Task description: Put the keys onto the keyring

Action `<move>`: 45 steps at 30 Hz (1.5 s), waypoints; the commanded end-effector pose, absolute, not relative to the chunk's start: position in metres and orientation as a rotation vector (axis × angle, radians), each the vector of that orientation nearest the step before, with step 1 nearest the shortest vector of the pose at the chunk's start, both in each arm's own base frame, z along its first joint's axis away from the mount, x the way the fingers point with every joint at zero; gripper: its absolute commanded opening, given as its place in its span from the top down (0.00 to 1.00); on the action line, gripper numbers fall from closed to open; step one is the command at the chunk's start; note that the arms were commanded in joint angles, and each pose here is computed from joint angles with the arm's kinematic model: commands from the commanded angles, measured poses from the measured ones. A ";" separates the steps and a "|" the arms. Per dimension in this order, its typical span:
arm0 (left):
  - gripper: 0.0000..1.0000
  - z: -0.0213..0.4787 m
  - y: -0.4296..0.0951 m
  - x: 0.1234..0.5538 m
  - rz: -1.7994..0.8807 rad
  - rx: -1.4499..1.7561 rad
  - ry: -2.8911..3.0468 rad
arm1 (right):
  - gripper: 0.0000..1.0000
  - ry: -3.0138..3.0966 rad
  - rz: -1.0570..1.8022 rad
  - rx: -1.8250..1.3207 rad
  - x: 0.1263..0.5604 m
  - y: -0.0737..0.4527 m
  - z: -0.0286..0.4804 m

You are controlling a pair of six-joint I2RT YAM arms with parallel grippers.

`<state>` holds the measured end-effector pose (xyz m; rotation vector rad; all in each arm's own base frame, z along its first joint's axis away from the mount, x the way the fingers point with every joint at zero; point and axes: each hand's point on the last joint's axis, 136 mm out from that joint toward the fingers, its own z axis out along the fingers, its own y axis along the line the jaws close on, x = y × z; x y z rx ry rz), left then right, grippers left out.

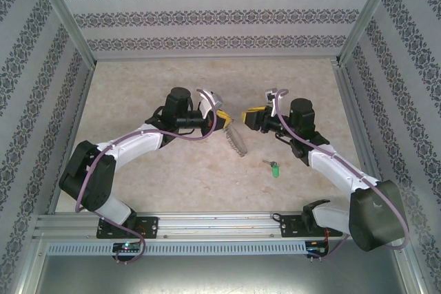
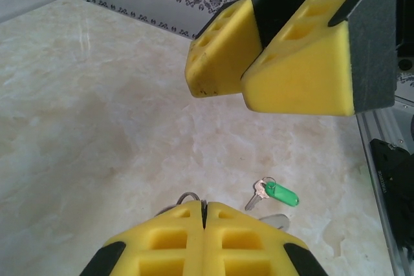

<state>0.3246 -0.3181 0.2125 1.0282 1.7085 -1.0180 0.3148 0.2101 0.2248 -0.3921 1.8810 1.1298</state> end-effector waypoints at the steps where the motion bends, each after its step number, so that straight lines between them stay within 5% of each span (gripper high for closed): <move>1: 1.00 0.260 -0.328 0.320 -1.020 1.079 1.514 | 0.52 1.817 1.209 -0.446 0.303 0.219 0.236; 22: 1.00 0.283 -0.329 0.307 -1.107 1.105 1.448 | 0.54 1.810 1.358 -0.571 0.281 0.244 0.231; 45: 1.00 0.274 -0.322 0.311 -1.127 1.117 1.464 | 0.84 1.743 1.390 -0.646 0.286 0.257 0.254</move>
